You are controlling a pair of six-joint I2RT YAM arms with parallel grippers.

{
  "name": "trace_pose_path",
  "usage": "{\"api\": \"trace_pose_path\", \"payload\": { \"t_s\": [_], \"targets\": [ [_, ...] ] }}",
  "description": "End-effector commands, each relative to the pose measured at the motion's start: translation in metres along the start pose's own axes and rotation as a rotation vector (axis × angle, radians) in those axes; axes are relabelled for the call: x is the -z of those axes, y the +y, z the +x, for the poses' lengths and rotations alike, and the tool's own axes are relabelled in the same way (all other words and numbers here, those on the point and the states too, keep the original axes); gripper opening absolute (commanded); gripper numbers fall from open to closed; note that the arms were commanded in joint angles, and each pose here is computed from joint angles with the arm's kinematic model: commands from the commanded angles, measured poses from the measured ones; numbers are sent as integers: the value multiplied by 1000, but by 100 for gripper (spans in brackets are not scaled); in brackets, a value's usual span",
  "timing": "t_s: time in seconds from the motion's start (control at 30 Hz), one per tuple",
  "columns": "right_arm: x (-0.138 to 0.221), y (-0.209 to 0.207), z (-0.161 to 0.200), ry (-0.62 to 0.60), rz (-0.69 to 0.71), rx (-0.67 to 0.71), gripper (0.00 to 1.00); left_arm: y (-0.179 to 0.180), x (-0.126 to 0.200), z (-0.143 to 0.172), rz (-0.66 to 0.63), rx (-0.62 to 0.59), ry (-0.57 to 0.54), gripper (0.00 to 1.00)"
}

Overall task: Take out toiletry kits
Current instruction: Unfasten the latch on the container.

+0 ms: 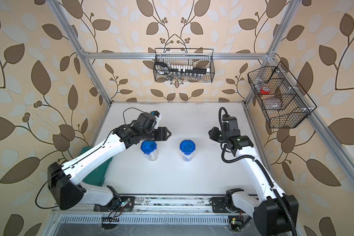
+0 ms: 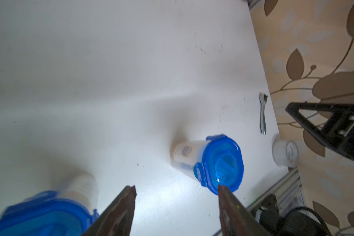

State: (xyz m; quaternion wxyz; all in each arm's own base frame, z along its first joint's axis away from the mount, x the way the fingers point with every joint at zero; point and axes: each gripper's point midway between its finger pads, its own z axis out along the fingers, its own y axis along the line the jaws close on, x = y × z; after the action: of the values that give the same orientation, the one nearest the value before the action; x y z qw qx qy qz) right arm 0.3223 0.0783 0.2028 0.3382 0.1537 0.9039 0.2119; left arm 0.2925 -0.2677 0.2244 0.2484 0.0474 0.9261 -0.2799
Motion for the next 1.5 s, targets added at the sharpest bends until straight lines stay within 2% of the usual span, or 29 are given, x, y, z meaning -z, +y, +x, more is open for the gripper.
{"api": "trace_pose_path", "payload": {
  "t_s": [0.0, 0.07, 0.13, 0.27, 0.37, 0.5, 0.6, 0.67, 0.73, 0.77, 0.9, 0.97, 1.03, 1.07, 1.17, 1.33, 1.47],
  "targets": [
    [1, 10, 30, 108, -98, -93, 54, -26, -13, 20, 95, 21, 143, 61],
    [0, 10, 38, 93, -140, -115, 57, -28, -26, 25, 83, 5, 191, 58],
    [0, 12, 49, 106, -190, -115, 57, -29, -35, 30, 69, -8, 222, 59],
    [-2, 22, 71, 186, -295, -118, 50, -38, -48, 44, 126, 10, 308, 61],
    [0, 26, 79, 207, -337, -116, 42, -42, -49, 47, 141, 20, 323, 61],
    [0, 12, 79, 185, -262, -137, 42, -42, -45, 39, 127, 19, 284, 63],
    [-3, -12, 78, 179, -104, -156, 39, -41, -48, 37, 113, 21, 288, 61],
    [0, -26, 75, 168, -1, -165, 46, -40, -50, 35, 103, 21, 283, 59],
    [6, -43, 71, 138, 113, -198, 64, -41, -48, 32, 102, 19, 267, 59],
    [8, -48, 70, 132, 144, -203, 70, -41, -47, 30, 102, 19, 260, 61],
    [14, -54, 66, 80, 165, -184, 74, -44, -45, 28, 110, 18, 262, 63],
    [16, -47, 62, 30, 95, -192, 73, -43, -44, 29, 108, 17, 264, 64],
    [15, -25, 63, 52, -77, -182, 73, -43, -42, 30, 108, 17, 264, 65],
    [15, -15, 66, 88, -156, -190, 68, -43, -41, 32, 113, 17, 268, 66],
    [12, -1, 75, 158, -298, -197, 55, -45, -43, 35, 133, 21, 288, 66],
    [18, 21, 77, 159, -472, -191, 48, -50, -52, 40, 172, 49, 341, 64],
    [22, 37, 80, 194, -642, -239, 45, -53, -57, 38, 185, 59, 347, 63]
  ]
}}
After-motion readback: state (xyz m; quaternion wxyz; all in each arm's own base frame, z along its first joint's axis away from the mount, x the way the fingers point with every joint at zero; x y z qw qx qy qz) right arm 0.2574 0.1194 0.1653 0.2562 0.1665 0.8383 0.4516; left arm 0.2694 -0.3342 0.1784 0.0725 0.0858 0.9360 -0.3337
